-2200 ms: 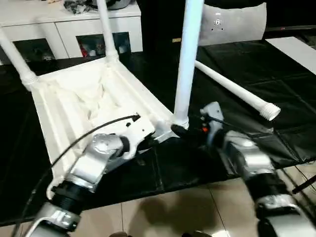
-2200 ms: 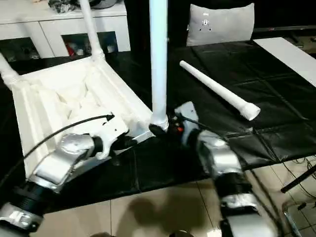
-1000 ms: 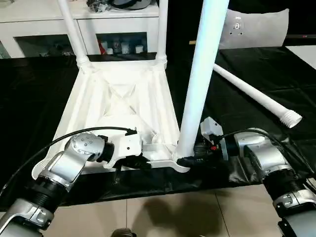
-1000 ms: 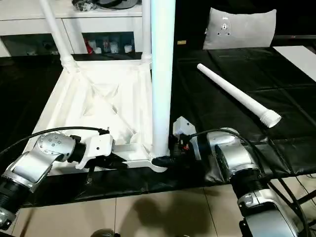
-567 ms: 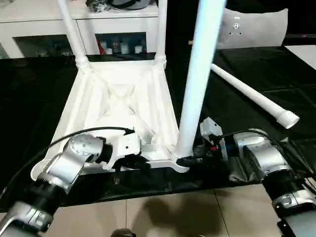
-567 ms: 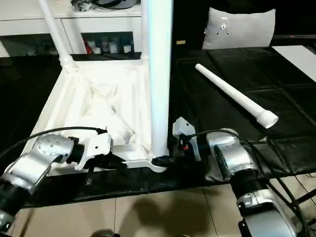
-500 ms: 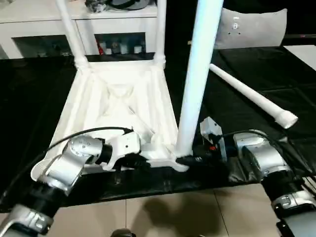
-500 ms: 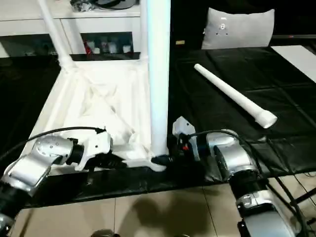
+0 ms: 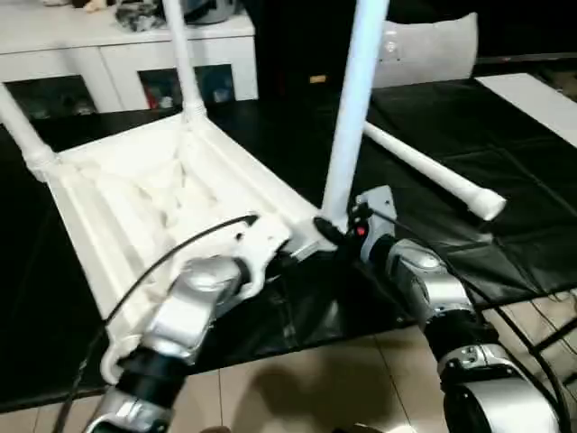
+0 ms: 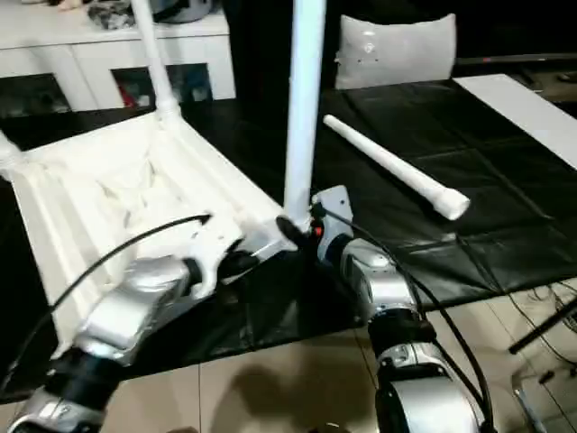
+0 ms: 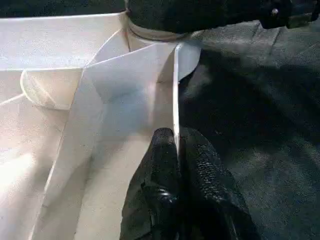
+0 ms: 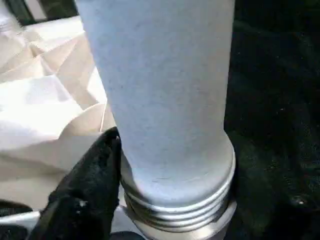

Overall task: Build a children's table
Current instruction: Rotate leg to tighten

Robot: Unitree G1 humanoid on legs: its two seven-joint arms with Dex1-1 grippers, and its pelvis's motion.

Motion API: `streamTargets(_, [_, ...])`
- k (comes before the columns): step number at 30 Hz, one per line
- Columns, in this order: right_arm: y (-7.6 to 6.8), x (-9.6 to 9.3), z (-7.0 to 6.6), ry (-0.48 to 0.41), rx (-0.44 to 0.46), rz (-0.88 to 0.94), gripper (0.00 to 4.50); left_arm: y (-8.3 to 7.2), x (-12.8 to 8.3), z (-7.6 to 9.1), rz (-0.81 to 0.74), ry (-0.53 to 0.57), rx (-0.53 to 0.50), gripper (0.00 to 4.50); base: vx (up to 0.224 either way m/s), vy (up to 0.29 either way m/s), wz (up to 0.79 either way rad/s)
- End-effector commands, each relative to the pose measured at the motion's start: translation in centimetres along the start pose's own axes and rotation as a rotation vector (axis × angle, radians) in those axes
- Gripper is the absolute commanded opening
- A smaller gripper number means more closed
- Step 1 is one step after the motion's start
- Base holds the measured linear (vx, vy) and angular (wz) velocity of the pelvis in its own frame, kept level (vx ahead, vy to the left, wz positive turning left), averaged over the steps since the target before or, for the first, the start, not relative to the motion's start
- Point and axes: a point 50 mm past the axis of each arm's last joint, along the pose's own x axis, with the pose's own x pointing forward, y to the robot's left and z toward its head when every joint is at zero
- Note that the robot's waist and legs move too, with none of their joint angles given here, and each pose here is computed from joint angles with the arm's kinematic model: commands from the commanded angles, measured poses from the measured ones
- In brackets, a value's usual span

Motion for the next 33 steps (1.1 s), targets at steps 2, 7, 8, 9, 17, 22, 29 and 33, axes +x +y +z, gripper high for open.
streamTargets(2, [2.7,1.0,-1.2,0.040,0.025,0.132,3.79,-1.2,0.7,3.2,-0.063,-0.132,0.069,0.00,0.000,0.000,0.00])
streamTargets(7, [1.3,-0.8,-0.3,0.014,-0.102,0.232,4.21,0.2,-0.3,1.9,-0.072,-0.062,0.142,0.00,0.000,0.000,0.00])
streamTargets(8, [1.0,-1.3,-0.1,0.009,-0.130,0.261,4.21,0.5,-0.4,1.5,-0.083,-0.048,0.156,0.00,0.000,0.000,0.00])
streamTargets(9, [0.8,-1.6,0.1,0.007,-0.146,0.279,4.32,0.6,-0.6,1.3,-0.089,-0.041,0.165,0.00,0.000,0.000,0.00])
streamTargets(17, [-1.8,-5.0,2.4,0.118,-0.325,0.487,4.42,1.2,-2.5,-0.9,-0.298,0.039,0.286,0.00,0.000,0.000,0.00])
streamTargets(22, [-2.4,-5.5,3.2,0.175,-0.443,0.534,4.42,1.2,-3.7,-1.9,-0.444,0.098,0.378,0.00,0.000,0.000,0.00])
streamTargets(29, [-1.8,-5.8,2.7,0.252,-0.491,0.674,4.42,1.5,-4.5,-2.5,-0.587,0.149,0.457,0.00,0.000,0.000,0.00])
streamTargets(33, [-1.6,-5.6,2.5,0.255,-0.484,0.703,4.14,1.6,-4.5,-2.3,-0.616,0.151,0.480,0.00,0.000,0.000,0.00])
